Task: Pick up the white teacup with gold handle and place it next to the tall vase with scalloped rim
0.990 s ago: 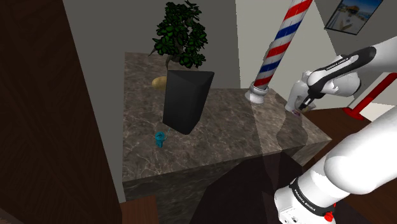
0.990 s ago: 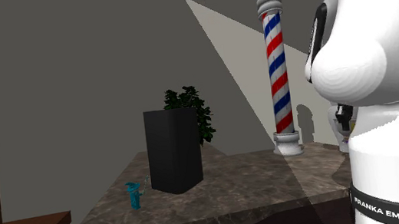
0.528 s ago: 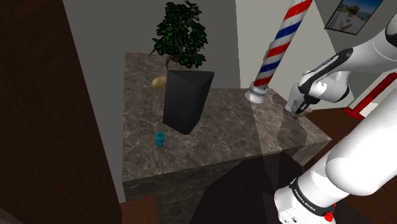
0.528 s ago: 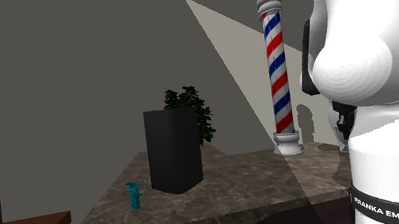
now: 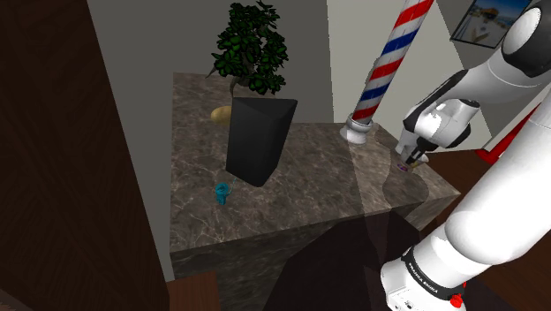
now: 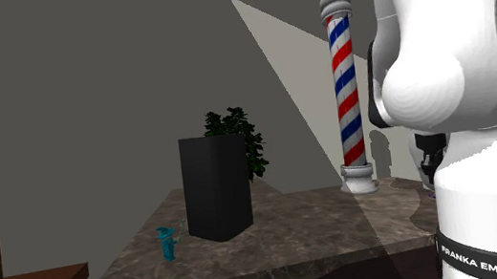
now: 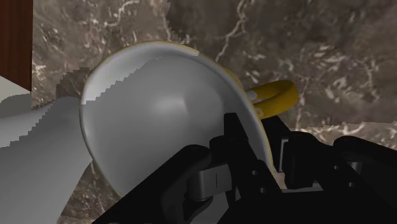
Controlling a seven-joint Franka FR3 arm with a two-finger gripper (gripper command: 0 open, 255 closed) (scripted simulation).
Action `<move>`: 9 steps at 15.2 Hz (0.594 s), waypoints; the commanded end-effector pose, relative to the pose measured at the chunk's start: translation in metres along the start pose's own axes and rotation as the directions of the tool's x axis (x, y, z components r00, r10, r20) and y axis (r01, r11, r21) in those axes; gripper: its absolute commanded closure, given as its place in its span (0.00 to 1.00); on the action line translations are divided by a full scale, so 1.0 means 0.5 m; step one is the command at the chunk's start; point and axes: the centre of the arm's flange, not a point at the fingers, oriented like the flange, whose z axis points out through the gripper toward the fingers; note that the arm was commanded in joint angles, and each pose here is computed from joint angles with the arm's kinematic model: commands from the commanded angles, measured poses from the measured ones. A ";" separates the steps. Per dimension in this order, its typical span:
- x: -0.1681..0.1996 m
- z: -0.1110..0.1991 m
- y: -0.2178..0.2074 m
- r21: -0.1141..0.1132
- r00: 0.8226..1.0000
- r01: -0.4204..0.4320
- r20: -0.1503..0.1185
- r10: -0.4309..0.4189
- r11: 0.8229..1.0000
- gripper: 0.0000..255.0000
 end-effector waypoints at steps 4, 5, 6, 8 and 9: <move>0.000 0.002 0.000 0.000 1.000 -0.001 0.000 0.001 1.000 1.00; 0.000 0.002 0.000 0.000 1.000 -0.001 0.000 0.001 1.000 1.00; 0.000 0.002 0.000 0.000 1.000 -0.001 0.000 0.001 1.000 0.00; 0.000 0.002 0.000 0.000 1.000 -0.001 0.000 0.001 1.000 0.00; 0.000 0.002 0.000 0.000 1.000 -0.001 0.000 0.001 1.000 0.00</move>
